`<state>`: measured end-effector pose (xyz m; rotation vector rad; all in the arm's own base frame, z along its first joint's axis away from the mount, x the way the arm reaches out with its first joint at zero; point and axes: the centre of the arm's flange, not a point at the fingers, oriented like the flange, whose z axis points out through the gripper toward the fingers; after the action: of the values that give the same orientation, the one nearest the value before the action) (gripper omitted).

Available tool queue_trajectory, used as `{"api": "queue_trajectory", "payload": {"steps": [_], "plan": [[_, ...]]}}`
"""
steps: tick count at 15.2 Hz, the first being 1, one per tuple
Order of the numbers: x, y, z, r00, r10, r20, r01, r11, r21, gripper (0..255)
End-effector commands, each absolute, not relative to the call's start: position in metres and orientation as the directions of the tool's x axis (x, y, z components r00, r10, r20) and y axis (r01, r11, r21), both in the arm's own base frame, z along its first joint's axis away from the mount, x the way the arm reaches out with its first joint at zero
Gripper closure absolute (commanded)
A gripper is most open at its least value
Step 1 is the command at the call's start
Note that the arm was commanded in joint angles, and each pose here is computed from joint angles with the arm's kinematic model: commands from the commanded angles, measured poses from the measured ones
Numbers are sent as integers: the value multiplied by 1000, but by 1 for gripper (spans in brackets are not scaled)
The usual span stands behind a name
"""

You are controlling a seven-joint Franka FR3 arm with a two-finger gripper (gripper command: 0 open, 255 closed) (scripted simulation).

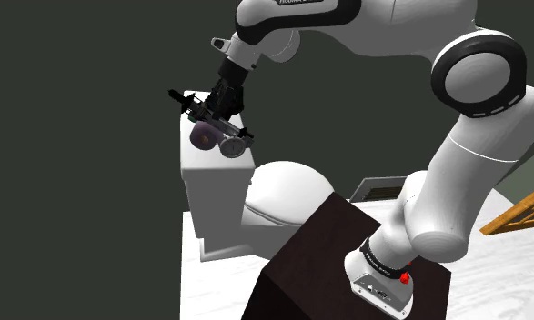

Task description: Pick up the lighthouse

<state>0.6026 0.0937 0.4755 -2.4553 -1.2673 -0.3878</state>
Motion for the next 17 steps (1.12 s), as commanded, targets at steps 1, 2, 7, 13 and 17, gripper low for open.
{"api": "queue_trajectory", "payload": {"steps": [1, 2, 7, 13, 17], "plan": [[603, 94, 466, 561, 728, 394, 824, -538, -180, 0], [603, 94, 460, 561, 728, 394, 824, -538, -180, 0], [603, 94, 457, 561, 728, 394, 824, -538, -180, 255], [603, 94, 457, 561, 728, 394, 824, -538, -180, 255], [603, 94, 468, 561, 728, 394, 824, -538, -180, 255]]}}
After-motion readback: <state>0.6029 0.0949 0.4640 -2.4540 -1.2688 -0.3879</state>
